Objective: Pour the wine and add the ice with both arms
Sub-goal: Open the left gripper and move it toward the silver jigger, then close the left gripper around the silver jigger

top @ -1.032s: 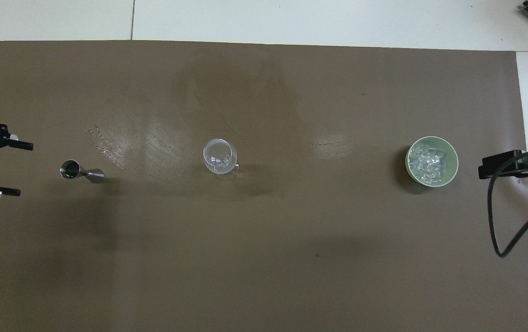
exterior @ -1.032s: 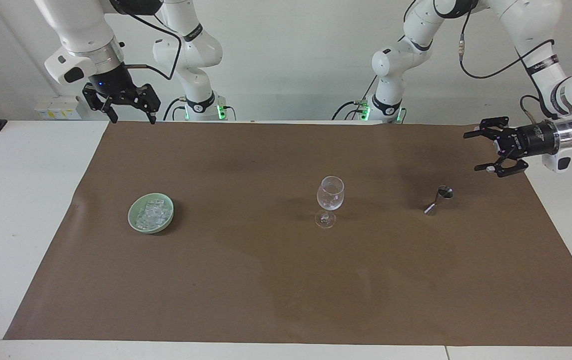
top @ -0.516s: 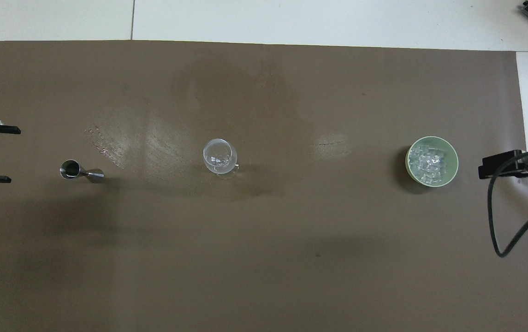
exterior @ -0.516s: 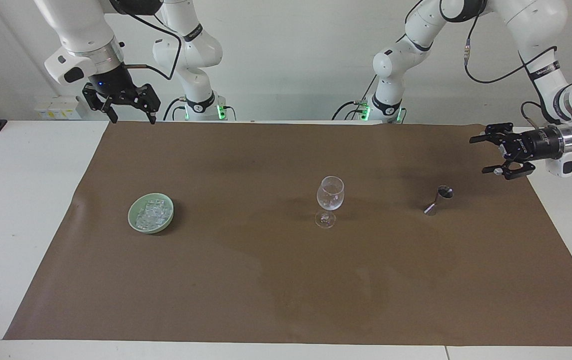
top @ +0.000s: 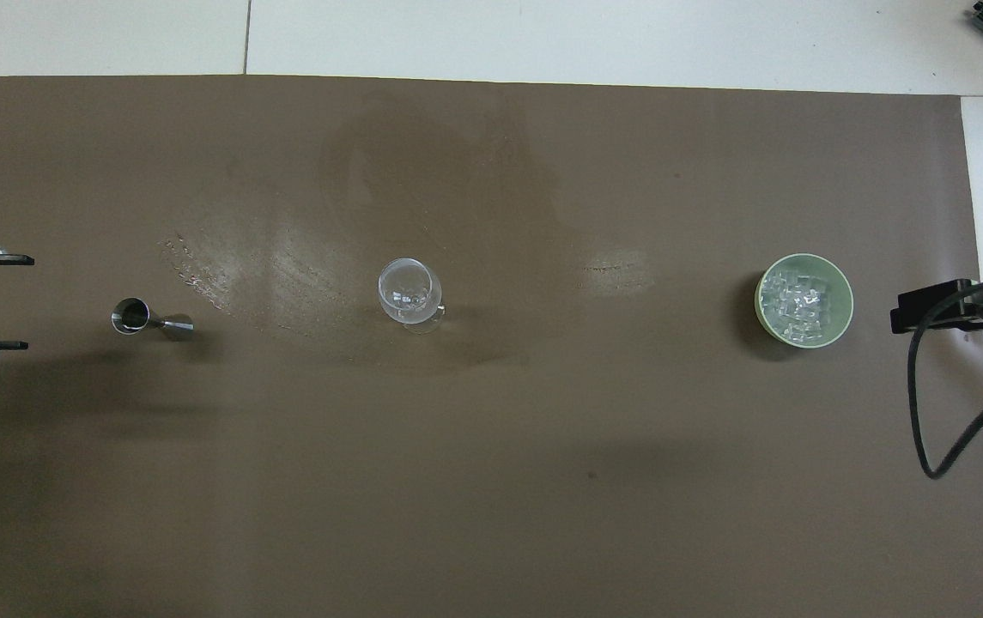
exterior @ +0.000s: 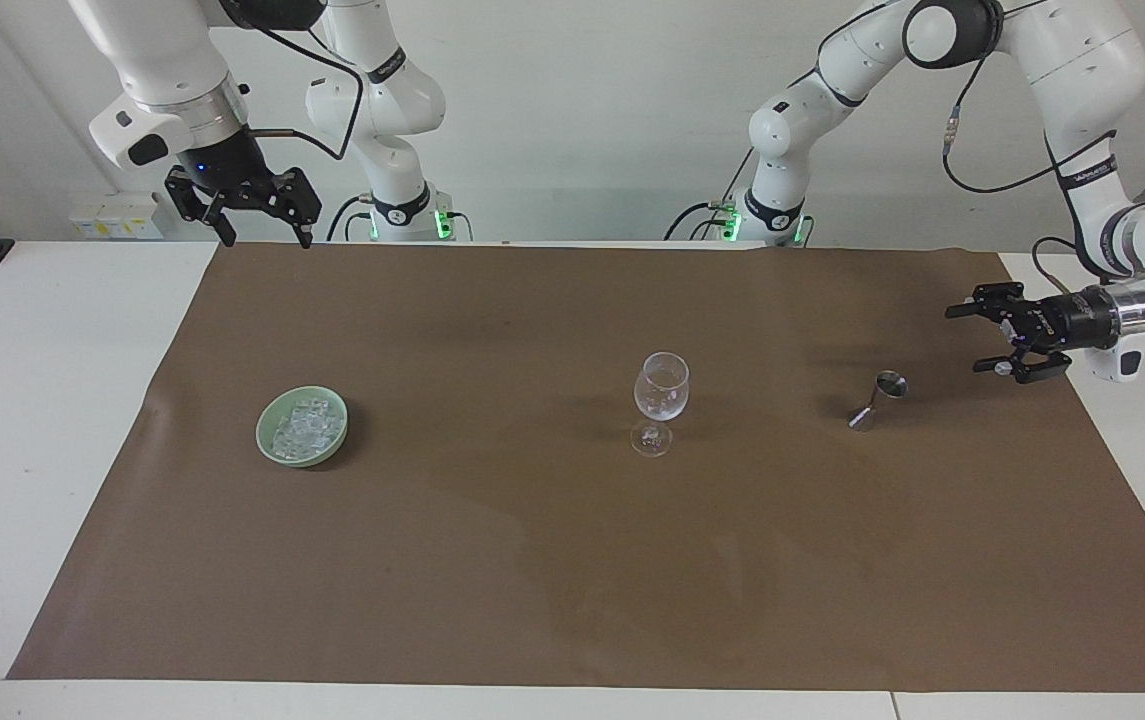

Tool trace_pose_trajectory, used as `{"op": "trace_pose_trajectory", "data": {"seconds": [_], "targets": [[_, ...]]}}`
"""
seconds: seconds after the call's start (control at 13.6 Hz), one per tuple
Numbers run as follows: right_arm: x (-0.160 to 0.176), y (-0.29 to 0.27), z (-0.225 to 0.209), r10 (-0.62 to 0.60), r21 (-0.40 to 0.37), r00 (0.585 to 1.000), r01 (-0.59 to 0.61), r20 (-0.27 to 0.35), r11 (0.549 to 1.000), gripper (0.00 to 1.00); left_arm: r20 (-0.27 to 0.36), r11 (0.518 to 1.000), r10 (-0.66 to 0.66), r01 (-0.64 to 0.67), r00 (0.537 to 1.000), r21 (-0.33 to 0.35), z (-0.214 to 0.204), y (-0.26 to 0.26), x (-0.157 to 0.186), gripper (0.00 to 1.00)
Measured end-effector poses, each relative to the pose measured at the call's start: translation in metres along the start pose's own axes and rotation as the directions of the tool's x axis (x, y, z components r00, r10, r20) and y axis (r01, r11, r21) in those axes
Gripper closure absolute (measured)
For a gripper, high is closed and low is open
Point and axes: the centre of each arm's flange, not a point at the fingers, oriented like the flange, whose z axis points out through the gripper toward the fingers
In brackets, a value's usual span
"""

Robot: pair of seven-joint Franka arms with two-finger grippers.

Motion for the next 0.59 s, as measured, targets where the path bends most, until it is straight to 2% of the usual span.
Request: {"op": "trace_pose_trajectory", "data": {"seconds": [0.59], "targets": [[0.0,0.0,0.0,0.0,0.0,1.0,0.0,0.0,1.0,0.0,0.038,0.999,0.035,-0.036,0.999,0.017,0.013,-0.002,0.062,0.0]]}}
